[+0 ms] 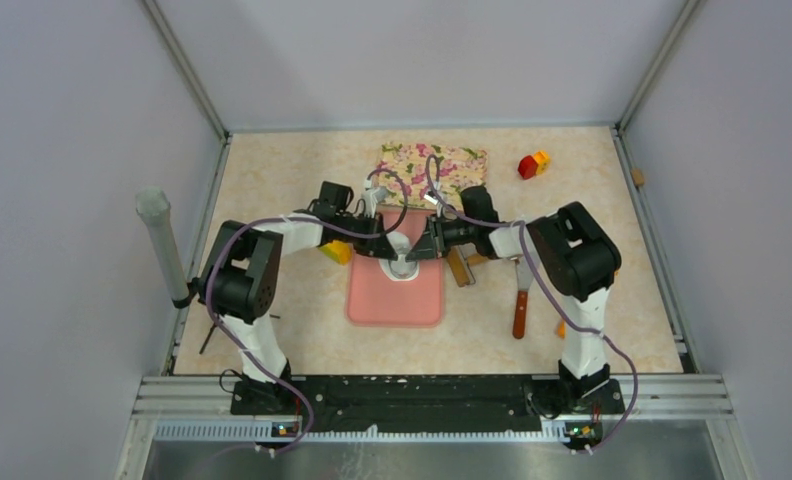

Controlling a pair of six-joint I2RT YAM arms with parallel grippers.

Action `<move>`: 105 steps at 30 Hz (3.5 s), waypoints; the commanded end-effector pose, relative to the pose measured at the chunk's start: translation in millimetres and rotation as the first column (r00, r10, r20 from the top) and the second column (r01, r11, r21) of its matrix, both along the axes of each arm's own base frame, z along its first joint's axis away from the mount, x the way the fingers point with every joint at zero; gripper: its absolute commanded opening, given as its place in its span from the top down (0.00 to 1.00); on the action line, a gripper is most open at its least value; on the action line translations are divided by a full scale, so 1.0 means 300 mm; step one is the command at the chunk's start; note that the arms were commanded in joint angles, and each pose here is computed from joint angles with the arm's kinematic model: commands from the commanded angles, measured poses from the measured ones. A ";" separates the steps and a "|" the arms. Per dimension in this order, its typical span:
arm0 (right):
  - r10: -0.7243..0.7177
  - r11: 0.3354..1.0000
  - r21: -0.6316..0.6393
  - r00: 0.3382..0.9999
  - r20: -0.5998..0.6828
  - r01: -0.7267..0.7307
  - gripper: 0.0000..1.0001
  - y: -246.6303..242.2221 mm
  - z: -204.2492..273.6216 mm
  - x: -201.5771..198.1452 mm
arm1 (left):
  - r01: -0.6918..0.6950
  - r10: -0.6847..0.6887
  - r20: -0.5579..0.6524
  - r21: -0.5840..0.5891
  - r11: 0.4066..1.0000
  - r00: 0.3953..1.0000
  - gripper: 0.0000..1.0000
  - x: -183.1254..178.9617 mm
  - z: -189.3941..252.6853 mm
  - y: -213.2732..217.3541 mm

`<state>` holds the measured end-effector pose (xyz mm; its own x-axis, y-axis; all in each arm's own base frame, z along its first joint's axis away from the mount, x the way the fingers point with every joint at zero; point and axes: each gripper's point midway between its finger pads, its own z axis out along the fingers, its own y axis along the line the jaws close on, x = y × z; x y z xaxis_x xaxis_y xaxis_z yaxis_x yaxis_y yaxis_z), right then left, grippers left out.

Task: Roll out the dumpling wrappers from the dough

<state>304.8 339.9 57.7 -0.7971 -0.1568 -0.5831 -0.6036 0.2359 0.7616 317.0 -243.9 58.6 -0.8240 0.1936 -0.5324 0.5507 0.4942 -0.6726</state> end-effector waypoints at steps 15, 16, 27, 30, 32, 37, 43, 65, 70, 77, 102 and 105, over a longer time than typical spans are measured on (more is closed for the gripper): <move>-0.041 0.998 -0.047 0.999 -0.028 0.040 1.00 -0.018 -0.081 0.036 | -0.117 0.125 -0.036 0.173 0.978 0.992 1.00 0.079 -0.131 0.062; -0.040 0.998 -0.048 0.999 -0.029 0.039 1.00 -0.018 -0.084 0.034 | -0.118 0.127 -0.038 0.174 0.978 0.991 1.00 0.080 -0.131 0.062; -0.041 0.997 -0.067 0.999 -0.029 0.039 1.00 -0.026 -0.103 0.034 | -0.127 0.140 -0.053 0.194 0.973 0.989 1.00 0.090 -0.149 0.064; -0.039 0.997 -0.071 0.999 -0.033 0.037 1.00 -0.027 -0.110 0.030 | -0.134 0.148 -0.056 0.200 0.971 0.987 1.00 0.096 -0.154 0.066; -0.040 0.997 -0.073 0.999 -0.033 0.037 1.00 -0.028 -0.115 0.031 | -0.137 0.152 -0.058 0.202 0.970 0.987 1.00 0.100 -0.157 0.065; -0.038 0.996 -0.078 0.999 -0.035 0.035 1.00 -0.030 -0.124 0.030 | -0.144 0.161 -0.067 0.211 0.967 0.985 1.00 0.106 -0.166 0.066; -0.034 0.996 -0.081 0.999 -0.035 0.031 1.00 -0.031 -0.131 0.028 | -0.140 0.164 -0.092 0.223 0.965 0.982 1.00 0.107 -0.181 0.066; 0.072 0.995 0.069 0.994 0.084 -0.078 1.00 0.007 0.117 0.021 | -0.012 0.015 0.074 -0.042 0.999 0.997 1.00 0.070 0.082 -0.021; 0.092 0.991 0.092 0.991 0.100 -0.101 1.00 0.005 0.158 0.003 | 0.002 0.003 0.075 -0.065 0.998 0.997 1.00 0.085 0.103 -0.050; 0.119 0.984 0.115 0.984 0.136 -0.135 1.00 0.002 0.227 -0.017 | 0.034 -0.028 0.075 -0.076 0.997 0.997 1.00 0.090 0.114 -0.102; 0.267 0.959 -0.266 0.627 0.731 -0.098 0.39 -0.066 0.322 0.023 | -0.278 0.240 0.203 0.188 0.942 0.949 0.68 0.227 0.110 0.215; 0.299 0.950 -0.298 0.553 0.777 -0.095 0.49 -0.039 0.322 0.008 | -0.359 0.311 0.220 0.225 0.906 0.924 0.69 0.304 0.087 0.262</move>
<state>302.5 321.5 144.4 -0.1639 -0.3904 -0.9059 -0.9817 0.1550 0.1108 369.0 -185.1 89.6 -0.7754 0.1345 -0.6169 0.5081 0.7131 -0.4831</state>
